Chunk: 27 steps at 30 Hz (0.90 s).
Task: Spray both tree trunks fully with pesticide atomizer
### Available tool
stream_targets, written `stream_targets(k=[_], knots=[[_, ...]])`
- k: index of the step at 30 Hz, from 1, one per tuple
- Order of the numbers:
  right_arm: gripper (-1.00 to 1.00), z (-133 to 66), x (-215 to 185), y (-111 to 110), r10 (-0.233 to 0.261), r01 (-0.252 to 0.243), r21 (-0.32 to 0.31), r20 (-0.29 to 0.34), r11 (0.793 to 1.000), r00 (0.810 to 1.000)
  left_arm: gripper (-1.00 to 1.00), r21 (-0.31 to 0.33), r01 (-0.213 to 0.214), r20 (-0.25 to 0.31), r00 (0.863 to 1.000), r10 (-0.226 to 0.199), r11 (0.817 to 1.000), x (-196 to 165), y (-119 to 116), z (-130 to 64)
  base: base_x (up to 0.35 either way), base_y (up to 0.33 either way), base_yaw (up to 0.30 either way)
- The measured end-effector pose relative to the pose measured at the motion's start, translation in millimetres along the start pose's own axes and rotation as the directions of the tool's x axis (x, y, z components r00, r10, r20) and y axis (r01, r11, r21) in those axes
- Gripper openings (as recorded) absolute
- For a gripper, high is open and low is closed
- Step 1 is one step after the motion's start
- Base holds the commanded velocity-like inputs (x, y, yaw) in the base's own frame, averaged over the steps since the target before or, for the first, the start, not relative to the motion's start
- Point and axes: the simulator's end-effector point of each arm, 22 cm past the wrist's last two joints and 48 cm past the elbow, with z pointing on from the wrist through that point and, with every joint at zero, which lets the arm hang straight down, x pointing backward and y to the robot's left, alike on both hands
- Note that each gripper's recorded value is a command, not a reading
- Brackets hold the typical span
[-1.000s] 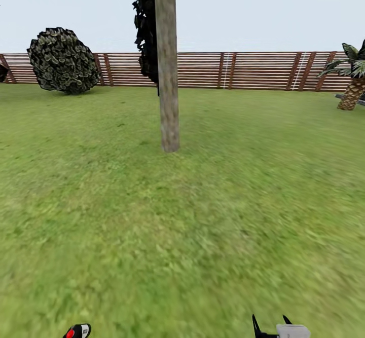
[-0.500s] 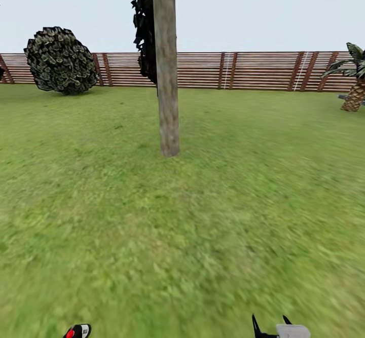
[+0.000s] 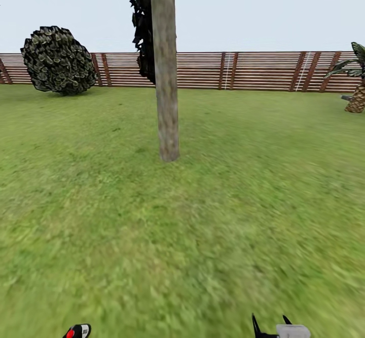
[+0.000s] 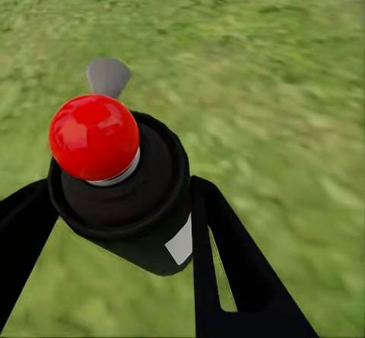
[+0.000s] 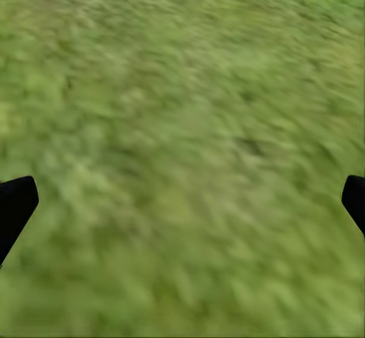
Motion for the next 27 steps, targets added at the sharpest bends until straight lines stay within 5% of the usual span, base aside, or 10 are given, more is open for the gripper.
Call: stream_targets(k=[27], knots=[[1.00,0.5,-2.4,0.2,0.001,-0.001,-0.001,0.006,1.000,1.000,-1.00,0.000,0.000,0.000,1.000,0.000,1.000,0.0,0.0,0.0,0.336,0.000,0.037]])
